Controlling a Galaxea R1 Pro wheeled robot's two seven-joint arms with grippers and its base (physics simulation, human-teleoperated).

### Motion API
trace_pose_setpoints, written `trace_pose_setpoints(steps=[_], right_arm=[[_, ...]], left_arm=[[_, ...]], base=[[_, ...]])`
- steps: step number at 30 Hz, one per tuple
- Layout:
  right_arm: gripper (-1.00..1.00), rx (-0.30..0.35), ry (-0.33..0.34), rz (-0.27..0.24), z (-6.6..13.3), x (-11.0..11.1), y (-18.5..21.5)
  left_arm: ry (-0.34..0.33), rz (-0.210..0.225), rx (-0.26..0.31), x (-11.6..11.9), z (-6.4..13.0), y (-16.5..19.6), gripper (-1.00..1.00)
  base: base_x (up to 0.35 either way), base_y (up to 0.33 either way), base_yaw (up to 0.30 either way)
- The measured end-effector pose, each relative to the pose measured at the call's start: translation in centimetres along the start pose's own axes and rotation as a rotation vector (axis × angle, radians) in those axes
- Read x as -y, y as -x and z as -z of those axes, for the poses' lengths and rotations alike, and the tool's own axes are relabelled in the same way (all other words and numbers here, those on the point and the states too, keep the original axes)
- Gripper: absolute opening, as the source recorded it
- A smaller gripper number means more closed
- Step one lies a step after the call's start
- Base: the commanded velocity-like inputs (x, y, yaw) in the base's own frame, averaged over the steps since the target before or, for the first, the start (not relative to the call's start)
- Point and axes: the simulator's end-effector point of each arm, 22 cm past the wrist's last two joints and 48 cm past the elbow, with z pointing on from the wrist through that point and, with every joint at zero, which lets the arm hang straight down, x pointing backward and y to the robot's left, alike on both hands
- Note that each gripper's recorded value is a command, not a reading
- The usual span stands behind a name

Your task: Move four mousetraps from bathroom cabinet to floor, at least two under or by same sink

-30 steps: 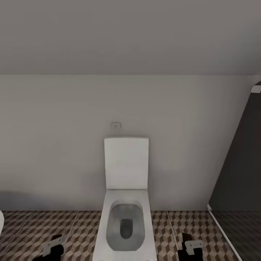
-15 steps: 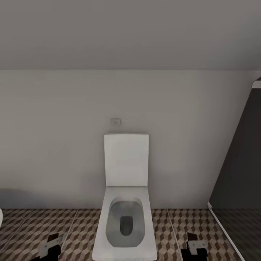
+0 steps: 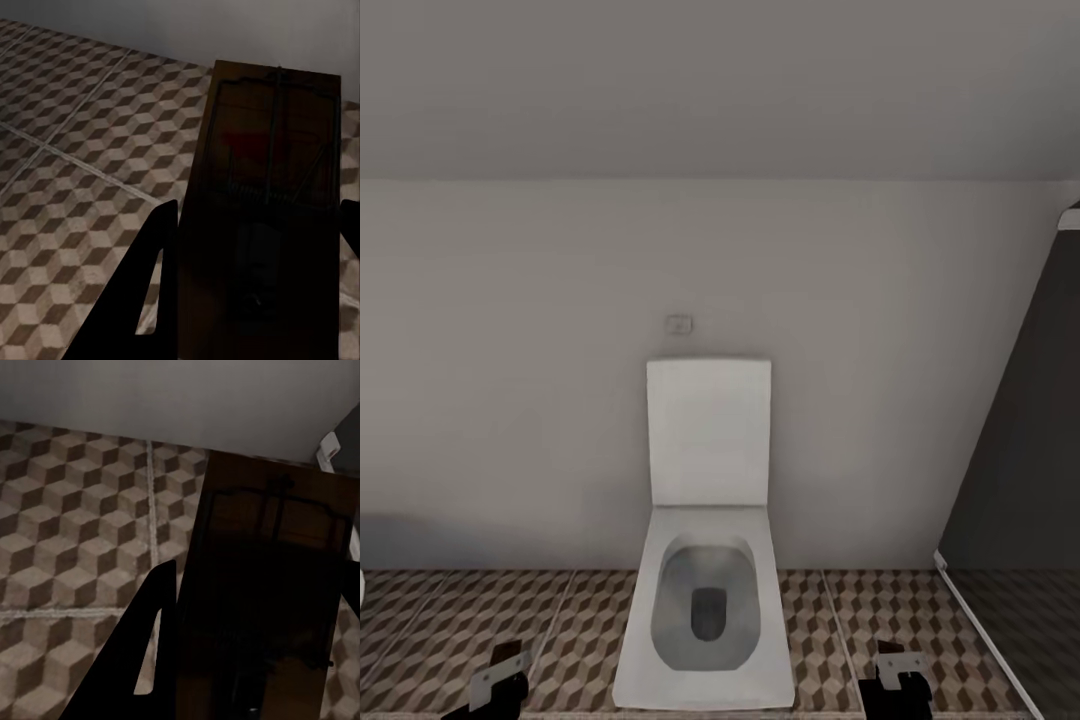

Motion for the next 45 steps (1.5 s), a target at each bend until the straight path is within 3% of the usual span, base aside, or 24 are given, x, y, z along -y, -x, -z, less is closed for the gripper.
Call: trace_pose_setpoints(steps=[45], right_arm=[[-1.0, 0.009, 0.003, 0.006, -4.3, -2.5, -8.2]], left_arm=[[0.004, 0.006, 0.005, 1.1, -4.0, -8.7, -1.0]], base=[[0.022, 0.0, 0.0]])
